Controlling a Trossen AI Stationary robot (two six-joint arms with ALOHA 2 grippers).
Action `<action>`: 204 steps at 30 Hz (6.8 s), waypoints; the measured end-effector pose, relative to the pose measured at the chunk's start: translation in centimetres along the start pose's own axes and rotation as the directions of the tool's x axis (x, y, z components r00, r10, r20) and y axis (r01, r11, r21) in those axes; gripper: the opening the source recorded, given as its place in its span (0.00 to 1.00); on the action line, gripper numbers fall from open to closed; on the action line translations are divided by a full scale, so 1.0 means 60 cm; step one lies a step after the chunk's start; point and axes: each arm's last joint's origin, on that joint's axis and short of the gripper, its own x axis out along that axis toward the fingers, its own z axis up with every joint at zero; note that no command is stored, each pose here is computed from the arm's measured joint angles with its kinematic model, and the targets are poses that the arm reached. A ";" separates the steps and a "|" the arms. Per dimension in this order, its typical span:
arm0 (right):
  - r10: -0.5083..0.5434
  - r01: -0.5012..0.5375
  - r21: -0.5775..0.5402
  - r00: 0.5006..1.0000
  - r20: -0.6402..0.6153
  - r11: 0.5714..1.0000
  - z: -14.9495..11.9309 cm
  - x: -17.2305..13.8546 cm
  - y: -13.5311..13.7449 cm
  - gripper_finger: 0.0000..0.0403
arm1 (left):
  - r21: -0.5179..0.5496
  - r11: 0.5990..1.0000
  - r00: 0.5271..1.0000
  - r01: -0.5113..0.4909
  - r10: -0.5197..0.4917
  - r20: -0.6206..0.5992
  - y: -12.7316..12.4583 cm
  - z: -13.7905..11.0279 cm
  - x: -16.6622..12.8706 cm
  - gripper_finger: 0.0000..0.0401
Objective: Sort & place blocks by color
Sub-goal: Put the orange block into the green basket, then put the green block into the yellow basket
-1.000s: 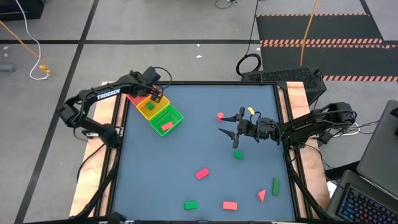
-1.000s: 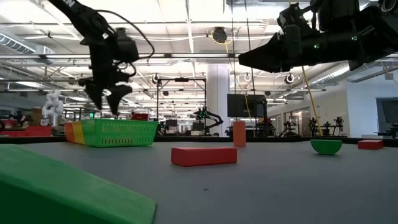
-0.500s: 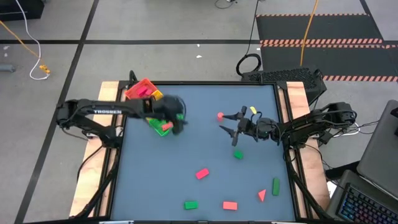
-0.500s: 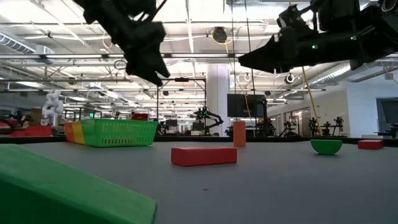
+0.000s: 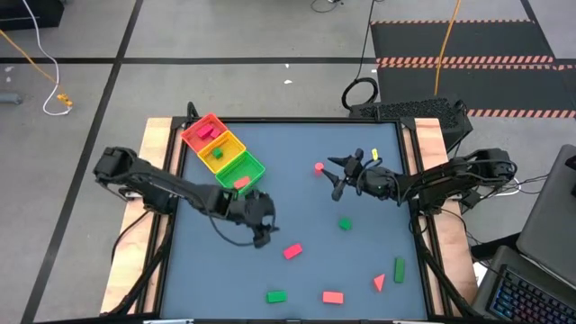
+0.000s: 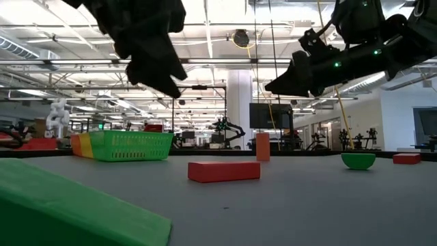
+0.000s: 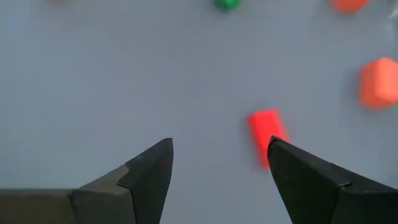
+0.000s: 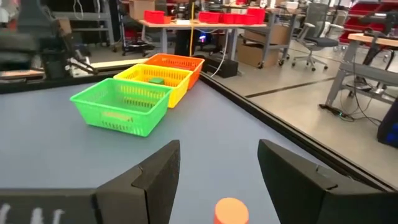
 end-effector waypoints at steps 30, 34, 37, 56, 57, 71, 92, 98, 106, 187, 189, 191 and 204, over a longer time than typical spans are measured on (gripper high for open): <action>0.016 -0.022 -0.016 0.960 -0.280 1.000 -0.047 0.006 -0.024 0.52 | 0.184 0.936 0.937 -0.300 0.253 0.241 0.115 0.095 0.076 0.65; 0.069 -0.073 -0.002 0.951 -0.302 0.997 -0.057 0.012 -0.023 0.52 | 0.166 0.971 0.945 -0.170 0.114 0.305 0.156 0.128 0.071 0.65; 0.077 -0.084 -0.011 0.951 -0.300 0.996 -0.059 0.014 -0.022 0.52 | 0.162 0.981 0.938 -0.103 0.041 0.343 0.179 0.143 0.066 0.65; 0.031 -0.033 -0.001 0.943 -0.331 0.999 -0.078 0.028 -0.036 0.52 | 0.101 0.995 0.922 0.023 -0.060 0.382 0.227 0.135 0.143 0.65; 0.031 -0.034 -0.003 0.943 -0.332 0.999 -0.079 0.028 -0.036 0.52 | 0.103 0.994 0.915 0.023 -0.063 0.398 0.227 0.139 0.146 0.65; 0.035 -0.041 -0.010 0.937 -0.346 0.999 -0.084 0.029 -0.035 0.52 | 0.098 0.995 0.938 0.015 -0.048 0.343 0.220 0.171 0.212 0.65; 0.025 -0.037 -0.025 0.923 -0.384 0.999 -0.090 0.027 -0.036 0.52 | -0.109 0.952 0.894 -0.286 0.306 0.328 0.251 0.165 0.210 0.65; 0.027 -0.037 -0.021 0.929 -0.370 0.999 -0.087 0.028 -0.036 0.52 | -0.056 0.958 0.898 -0.283 0.285 0.335 0.236 0.164 0.213 0.65; 0.029 -0.035 -0.011 0.931 -0.363 0.999 -0.086 0.028 -0.035 0.52 | 0.002 0.954 0.902 -0.300 0.283 0.326 0.239 0.155 0.228 0.65; 0.032 -0.030 0.012 0.937 -0.347 0.999 -0.083 0.029 -0.035 0.52 | 0.032 0.761 0.678 -0.648 0.596 -0.431 0.239 0.013 -0.034 0.66; 0.032 -0.030 0.013 0.939 -0.343 0.999 -0.083 0.030 -0.035 0.52 | 0.033 0.763 0.682 -0.645 0.595 -0.426 0.237 0.013 -0.033 0.74; 0.032 -0.030 0.013 0.939 -0.344 0.999 -0.083 0.030 -0.035 0.52 | 0.026 0.767 0.693 -0.641 0.593 -0.410 0.235 0.020 -0.033 0.80; 0.108 -0.096 0.052 0.934 -0.341 0.994 -0.067 0.028 -0.031 0.52 | 0.022 0.855 0.840 -0.519 0.514 -0.174 0.192 0.083 -0.026 0.89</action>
